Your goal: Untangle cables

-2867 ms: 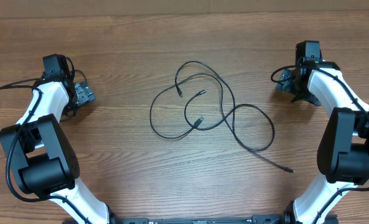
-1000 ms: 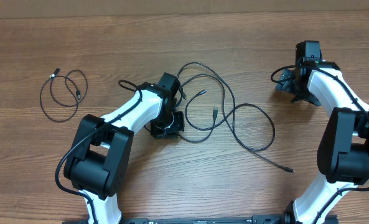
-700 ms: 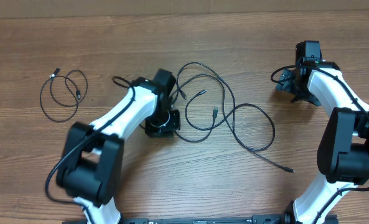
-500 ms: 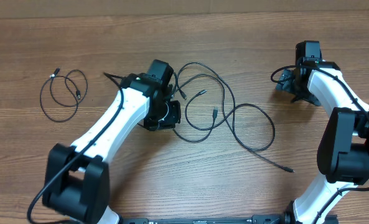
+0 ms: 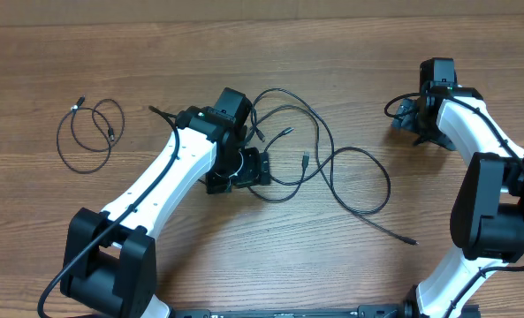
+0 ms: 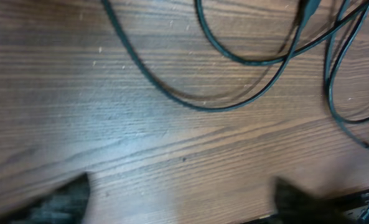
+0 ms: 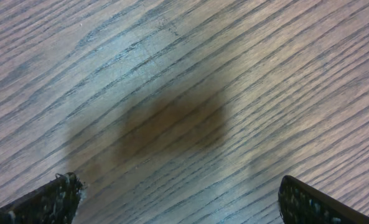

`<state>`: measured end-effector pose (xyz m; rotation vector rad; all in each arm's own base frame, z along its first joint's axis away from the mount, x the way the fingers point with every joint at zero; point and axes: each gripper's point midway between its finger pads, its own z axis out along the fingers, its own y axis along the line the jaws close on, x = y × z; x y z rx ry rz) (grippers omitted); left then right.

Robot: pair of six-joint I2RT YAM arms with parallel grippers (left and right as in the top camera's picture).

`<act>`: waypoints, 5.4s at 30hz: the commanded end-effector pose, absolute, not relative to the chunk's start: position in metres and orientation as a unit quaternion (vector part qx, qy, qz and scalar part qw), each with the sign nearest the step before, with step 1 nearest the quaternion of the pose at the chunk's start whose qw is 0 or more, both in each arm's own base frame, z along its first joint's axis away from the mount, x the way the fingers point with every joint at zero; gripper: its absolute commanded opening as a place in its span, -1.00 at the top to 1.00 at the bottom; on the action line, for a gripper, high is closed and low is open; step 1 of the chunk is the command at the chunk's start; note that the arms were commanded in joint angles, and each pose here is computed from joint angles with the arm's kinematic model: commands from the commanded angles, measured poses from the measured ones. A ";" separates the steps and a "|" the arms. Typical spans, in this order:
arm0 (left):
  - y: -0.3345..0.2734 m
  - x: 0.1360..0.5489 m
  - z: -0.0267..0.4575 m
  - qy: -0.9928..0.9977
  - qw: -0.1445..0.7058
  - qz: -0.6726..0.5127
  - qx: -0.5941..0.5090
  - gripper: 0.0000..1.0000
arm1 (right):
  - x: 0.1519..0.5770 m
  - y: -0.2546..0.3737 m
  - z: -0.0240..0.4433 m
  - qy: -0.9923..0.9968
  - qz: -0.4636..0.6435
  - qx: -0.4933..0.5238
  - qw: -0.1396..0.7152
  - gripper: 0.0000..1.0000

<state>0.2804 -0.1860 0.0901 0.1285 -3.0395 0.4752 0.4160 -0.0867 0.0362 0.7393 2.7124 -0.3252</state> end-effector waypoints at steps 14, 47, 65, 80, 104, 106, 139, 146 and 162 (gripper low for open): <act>-0.199 0.302 0.096 -0.983 -0.014 0.178 0.038 -0.99 | 0.417 -0.086 0.045 0.945 -0.115 0.257 0.167 -1.00; -0.154 0.335 0.080 -0.983 -0.097 0.061 0.146 -0.99 | 0.417 -0.086 0.045 0.945 -0.115 0.257 0.167 -1.00; -0.106 0.346 0.084 -0.985 -0.147 -0.083 0.037 0.92 | 0.373 0.085 0.062 0.920 0.319 0.226 -0.030 0.92; -0.059 0.347 0.085 -0.977 -0.136 -0.123 0.110 0.89 | 0.337 0.136 0.013 0.951 0.138 0.272 -0.043 0.92; -0.029 0.345 0.079 -0.975 -0.102 -0.085 0.179 0.74 | 0.339 0.287 0.040 0.946 0.309 0.096 0.034 0.91; -0.029 0.345 0.079 -0.975 -0.102 -0.085 0.179 0.74 | 0.351 0.283 0.068 0.943 0.319 0.080 0.046 0.87; -0.037 0.346 0.077 -0.977 -0.099 -0.062 0.178 0.81 | 0.313 0.053 0.021 0.949 0.007 0.312 -0.031 0.71; -0.037 0.346 0.077 -0.977 -0.099 -0.062 0.178 0.81 | 0.286 0.084 -0.008 0.955 0.046 0.285 -0.064 0.70; -0.037 0.346 0.077 -0.977 -0.099 -0.062 0.178 0.81 | 0.244 0.154 -0.013 0.968 0.098 0.199 -0.120 0.64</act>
